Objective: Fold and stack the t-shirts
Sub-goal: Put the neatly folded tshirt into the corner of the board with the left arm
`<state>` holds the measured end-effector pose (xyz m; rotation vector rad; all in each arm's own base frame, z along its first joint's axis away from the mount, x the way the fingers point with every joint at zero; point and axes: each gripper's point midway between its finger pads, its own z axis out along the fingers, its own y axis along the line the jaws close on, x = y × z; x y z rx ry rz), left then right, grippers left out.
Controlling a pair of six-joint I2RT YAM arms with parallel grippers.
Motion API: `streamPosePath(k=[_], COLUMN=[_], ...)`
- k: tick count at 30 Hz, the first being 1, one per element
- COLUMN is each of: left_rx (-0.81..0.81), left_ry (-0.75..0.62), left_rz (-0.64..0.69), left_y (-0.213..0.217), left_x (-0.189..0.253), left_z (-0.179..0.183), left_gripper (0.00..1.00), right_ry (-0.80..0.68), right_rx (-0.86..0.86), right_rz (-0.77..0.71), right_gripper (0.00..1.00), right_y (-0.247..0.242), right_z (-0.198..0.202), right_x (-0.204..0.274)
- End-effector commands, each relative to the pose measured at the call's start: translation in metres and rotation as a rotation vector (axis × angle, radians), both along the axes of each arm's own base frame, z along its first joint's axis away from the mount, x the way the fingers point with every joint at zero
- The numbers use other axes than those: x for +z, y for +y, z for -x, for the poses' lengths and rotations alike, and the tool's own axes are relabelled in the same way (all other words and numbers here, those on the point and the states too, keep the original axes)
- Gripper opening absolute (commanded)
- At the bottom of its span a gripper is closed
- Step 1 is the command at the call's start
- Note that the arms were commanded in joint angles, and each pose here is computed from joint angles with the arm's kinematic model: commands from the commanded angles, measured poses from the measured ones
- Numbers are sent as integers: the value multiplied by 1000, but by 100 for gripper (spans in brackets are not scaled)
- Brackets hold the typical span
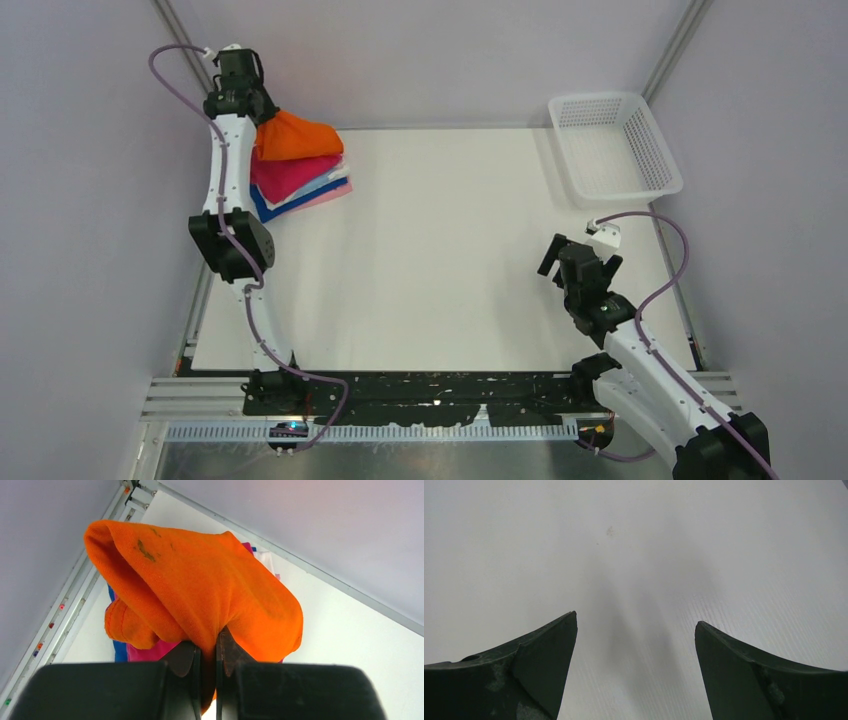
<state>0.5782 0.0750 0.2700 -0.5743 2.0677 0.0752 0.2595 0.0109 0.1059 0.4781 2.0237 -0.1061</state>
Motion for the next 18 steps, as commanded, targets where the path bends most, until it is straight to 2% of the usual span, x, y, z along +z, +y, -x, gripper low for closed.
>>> streamPosePath(k=[1,5,16,18], left_rx=[-37,-41,30,5], left_ry=[-8,106,284,298], left_rz=[45,60,116,124], left_y=[1,-1,43,43], left_x=[23,-4,-57,-66], left_z=[20,41,67,69], left_gripper=[0,0,1,14], right_ry=[-70,-60,-58,-56], right_rx=[-42,-44,-47,-48], right_rz=[-3,-3,-6,-5], right_gripper=[95,95,95,95], right_y=[-4,-4,-4,-3], right_z=[-12,-13,-12,-12], right_x=[23,21,21,21])
